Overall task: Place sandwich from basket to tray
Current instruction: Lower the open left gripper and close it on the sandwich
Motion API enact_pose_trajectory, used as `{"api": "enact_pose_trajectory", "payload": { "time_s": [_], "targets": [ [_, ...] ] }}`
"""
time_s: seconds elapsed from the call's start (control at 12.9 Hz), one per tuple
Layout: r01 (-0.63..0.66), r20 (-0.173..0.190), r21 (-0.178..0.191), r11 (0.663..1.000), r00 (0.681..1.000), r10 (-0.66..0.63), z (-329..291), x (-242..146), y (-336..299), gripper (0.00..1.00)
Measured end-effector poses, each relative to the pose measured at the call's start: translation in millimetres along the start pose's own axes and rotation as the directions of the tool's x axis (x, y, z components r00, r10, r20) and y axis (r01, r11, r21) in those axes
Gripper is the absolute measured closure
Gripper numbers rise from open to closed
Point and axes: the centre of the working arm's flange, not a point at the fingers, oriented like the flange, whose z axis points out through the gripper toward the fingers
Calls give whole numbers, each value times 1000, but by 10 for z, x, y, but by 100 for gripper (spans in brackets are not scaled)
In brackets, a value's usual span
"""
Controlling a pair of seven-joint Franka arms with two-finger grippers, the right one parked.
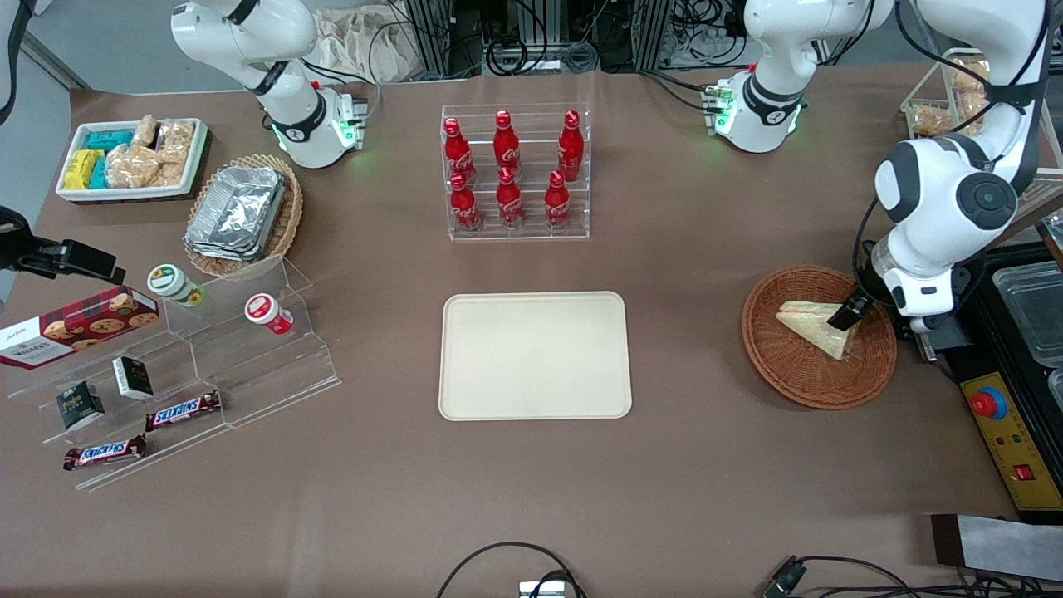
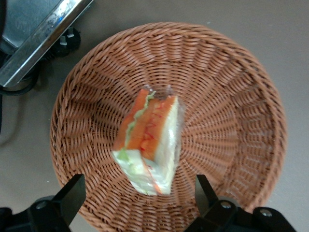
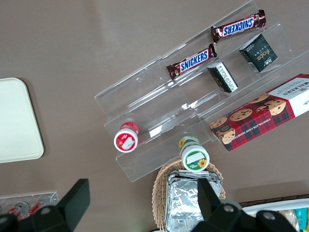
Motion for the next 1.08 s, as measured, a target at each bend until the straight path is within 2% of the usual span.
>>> {"api": "enact_pose_trajectory", "payload": {
  "time_s": [0.93, 1.08],
  "targets": [
    [20, -8, -13, 1000, 1000, -20, 416, 75, -57, 1],
    [21, -10, -15, 1000, 1000, -21, 430, 77, -55, 17]
  ]
}}
